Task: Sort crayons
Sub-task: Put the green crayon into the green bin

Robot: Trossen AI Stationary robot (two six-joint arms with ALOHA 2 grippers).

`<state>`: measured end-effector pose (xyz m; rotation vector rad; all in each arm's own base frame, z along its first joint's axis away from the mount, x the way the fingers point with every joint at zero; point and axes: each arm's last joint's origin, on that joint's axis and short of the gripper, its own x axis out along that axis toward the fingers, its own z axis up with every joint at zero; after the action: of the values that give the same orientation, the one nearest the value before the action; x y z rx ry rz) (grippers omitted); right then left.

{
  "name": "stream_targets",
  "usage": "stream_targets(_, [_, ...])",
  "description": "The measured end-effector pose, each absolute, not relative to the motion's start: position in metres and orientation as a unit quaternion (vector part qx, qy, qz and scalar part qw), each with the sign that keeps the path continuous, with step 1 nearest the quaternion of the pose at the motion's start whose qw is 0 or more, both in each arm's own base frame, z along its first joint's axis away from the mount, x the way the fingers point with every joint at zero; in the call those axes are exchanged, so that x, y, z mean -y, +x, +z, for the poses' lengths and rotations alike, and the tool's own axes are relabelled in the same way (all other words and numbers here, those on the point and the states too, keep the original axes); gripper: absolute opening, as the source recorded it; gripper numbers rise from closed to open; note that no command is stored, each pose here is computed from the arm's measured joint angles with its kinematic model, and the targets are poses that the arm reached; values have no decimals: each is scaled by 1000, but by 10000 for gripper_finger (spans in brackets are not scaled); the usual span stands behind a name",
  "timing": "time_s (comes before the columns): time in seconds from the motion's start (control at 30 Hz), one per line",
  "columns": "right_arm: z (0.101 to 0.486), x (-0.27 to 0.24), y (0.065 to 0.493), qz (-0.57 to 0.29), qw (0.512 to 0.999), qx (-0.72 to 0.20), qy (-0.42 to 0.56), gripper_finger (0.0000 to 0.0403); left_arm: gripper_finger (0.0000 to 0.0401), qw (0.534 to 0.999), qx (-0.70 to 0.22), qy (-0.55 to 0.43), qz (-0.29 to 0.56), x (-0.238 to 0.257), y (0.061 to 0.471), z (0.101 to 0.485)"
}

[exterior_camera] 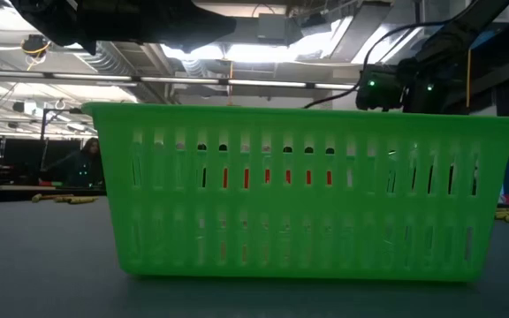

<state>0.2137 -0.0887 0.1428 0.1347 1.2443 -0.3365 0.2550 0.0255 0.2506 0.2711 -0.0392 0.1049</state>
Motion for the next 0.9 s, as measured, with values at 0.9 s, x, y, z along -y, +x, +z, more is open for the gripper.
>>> stream_targets(0.9, [133, 89, 222, -102, 806, -577, 82, 111, 109, 990, 18, 132, 50, -24, 255, 250])
